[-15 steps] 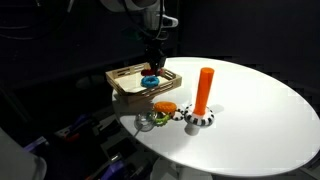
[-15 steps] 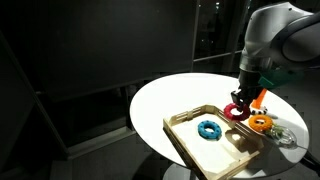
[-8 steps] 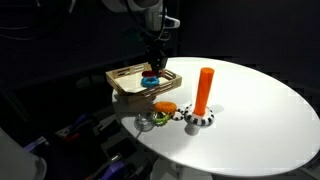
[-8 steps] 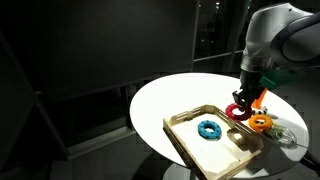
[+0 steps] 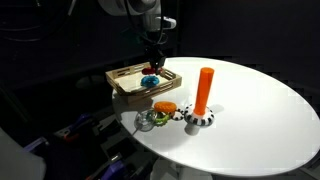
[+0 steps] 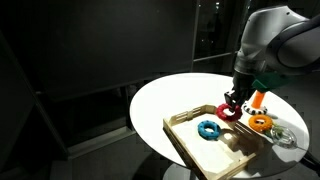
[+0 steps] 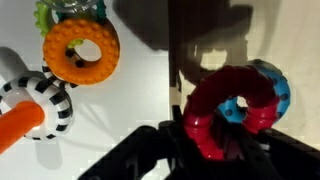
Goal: Put the red ring on the table
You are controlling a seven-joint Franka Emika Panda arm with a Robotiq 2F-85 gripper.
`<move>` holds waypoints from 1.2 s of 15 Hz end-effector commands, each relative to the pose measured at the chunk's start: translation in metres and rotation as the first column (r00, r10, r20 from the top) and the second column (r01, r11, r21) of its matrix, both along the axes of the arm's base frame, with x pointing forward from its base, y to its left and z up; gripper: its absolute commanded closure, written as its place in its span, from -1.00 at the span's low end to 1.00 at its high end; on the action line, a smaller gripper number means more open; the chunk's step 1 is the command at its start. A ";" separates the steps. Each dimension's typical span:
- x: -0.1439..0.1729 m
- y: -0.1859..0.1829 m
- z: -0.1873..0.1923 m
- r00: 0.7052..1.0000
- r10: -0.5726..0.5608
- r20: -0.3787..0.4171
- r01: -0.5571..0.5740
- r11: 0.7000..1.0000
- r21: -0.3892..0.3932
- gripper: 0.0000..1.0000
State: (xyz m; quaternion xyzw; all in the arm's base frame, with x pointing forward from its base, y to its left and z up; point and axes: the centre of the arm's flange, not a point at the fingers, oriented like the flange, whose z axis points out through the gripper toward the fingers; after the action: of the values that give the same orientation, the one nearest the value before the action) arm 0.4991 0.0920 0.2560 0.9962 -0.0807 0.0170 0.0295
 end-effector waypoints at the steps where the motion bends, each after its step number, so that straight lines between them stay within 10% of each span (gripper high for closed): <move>1: 0.015 0.022 -0.010 0.999 0.010 0.033 -0.011 0.999 0.039 0.83; 18: 0.038 0.031 -0.061 0.999 -0.041 0.027 0.035 0.983 0.181 0.76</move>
State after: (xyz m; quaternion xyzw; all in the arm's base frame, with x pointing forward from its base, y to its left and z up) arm 0.5305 0.1267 0.1935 0.9937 -0.0996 0.0266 -0.0435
